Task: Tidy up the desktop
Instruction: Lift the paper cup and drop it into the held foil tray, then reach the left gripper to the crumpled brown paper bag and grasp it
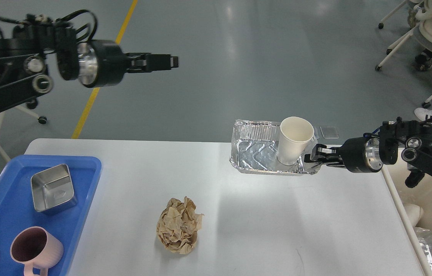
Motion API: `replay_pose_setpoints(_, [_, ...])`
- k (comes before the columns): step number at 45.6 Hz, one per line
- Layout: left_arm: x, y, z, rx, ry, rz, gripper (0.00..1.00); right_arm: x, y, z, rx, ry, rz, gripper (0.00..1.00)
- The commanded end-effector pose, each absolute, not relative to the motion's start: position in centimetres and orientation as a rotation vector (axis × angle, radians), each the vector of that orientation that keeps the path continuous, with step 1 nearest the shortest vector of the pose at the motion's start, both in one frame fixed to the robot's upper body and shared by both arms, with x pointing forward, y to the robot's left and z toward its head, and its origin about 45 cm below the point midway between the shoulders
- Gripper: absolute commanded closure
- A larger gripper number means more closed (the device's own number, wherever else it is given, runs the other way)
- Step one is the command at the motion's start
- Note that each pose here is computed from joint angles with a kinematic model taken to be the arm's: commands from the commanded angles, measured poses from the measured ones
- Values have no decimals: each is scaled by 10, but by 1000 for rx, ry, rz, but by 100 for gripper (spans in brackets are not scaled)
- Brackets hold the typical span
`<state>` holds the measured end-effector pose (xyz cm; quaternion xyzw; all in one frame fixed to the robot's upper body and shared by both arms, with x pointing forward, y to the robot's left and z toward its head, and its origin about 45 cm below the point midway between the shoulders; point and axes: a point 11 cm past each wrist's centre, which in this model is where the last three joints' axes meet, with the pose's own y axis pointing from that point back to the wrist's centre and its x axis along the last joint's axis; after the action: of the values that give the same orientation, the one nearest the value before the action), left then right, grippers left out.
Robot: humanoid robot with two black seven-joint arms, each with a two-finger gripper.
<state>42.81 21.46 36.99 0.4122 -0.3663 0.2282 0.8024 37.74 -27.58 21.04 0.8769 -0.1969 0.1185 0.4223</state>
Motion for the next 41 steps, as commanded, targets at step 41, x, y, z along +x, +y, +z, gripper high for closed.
replay_pose_setpoints(41, [261,391,221,1021,-480,815,10,375,-272,205,2202,-490,286,100])
